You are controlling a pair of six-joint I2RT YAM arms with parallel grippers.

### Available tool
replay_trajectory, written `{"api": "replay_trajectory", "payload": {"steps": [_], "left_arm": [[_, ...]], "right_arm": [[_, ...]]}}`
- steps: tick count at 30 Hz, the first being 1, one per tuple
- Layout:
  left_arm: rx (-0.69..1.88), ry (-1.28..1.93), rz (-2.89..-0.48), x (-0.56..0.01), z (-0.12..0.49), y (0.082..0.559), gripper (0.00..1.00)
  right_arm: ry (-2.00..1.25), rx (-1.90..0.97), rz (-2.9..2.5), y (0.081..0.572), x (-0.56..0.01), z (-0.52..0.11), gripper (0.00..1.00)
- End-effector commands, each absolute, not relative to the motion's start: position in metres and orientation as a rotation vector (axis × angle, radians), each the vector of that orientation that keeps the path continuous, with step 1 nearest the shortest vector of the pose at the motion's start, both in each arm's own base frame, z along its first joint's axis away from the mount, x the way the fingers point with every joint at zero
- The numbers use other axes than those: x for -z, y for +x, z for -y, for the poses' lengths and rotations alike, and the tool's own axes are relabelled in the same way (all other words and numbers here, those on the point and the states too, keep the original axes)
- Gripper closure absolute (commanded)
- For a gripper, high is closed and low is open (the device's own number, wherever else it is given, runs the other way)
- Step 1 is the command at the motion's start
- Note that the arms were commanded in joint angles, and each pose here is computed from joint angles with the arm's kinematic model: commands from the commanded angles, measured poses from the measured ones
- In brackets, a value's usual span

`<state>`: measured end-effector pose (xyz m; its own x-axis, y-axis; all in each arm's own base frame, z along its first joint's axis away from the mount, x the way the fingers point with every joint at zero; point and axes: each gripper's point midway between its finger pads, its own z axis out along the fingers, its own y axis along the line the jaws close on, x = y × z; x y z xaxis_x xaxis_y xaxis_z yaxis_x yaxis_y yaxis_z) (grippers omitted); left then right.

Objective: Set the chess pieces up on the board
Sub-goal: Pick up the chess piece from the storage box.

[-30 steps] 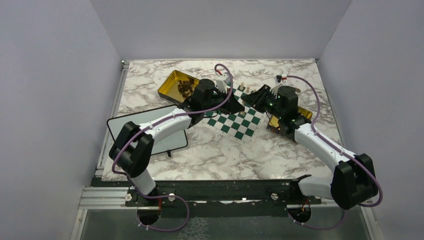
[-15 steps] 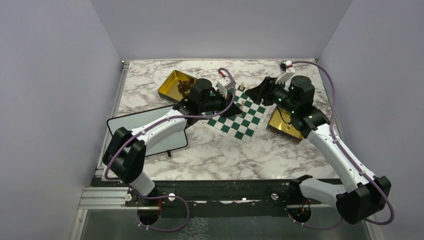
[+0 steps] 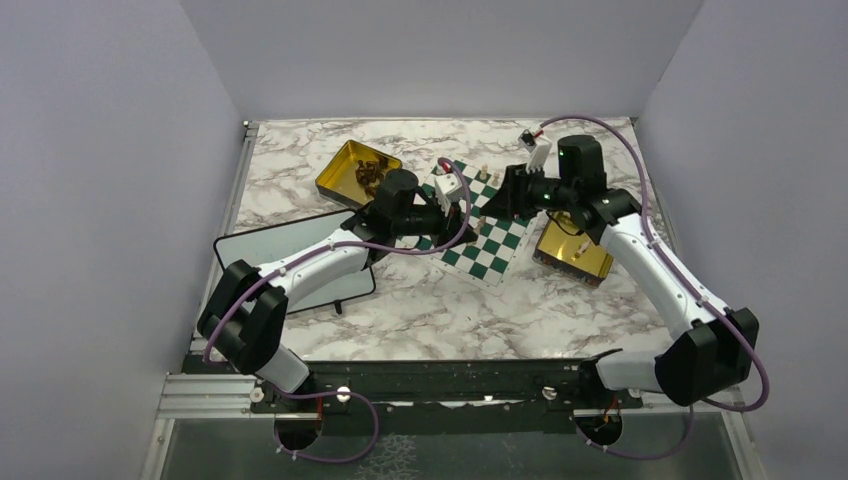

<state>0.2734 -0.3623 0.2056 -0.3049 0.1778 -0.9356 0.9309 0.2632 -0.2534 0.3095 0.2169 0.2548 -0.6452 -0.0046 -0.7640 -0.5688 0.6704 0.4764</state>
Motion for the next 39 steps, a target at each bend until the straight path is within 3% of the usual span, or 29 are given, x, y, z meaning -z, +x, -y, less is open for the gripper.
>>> {"api": "replay_trajectory", "payload": {"steps": [1,12,16,23,30,39], "left_arm": [[1.119,1.107,-1.543,-0.224,0.364,0.265,0.95],[1.068,1.12,-1.524,-0.221,0.358,0.266,0.98],[1.068,1.114,-1.537,-0.218,0.359,0.267,0.99],[1.054,1.109,-1.544,-0.217,0.357,0.269,0.99],[1.037,1.102,-1.574,-0.213,0.355,0.27,0.99],[0.983,1.094,-1.623,-0.207,0.342,0.267,0.99]], "right_arm": [[-0.5,-1.115,-2.152,0.293,-0.252,-0.231,0.53],[-0.465,-1.239,-2.225,0.294,-0.23,-0.24,0.64],[-0.442,-1.224,-2.235,0.294,-0.227,-0.237,0.76],[-0.429,-1.219,-2.254,0.293,-0.224,-0.235,0.72],[-0.396,-1.175,-2.242,0.298,-0.229,-0.231,0.92],[-0.314,-1.115,-2.165,0.317,-0.256,-0.225,0.99]]}}
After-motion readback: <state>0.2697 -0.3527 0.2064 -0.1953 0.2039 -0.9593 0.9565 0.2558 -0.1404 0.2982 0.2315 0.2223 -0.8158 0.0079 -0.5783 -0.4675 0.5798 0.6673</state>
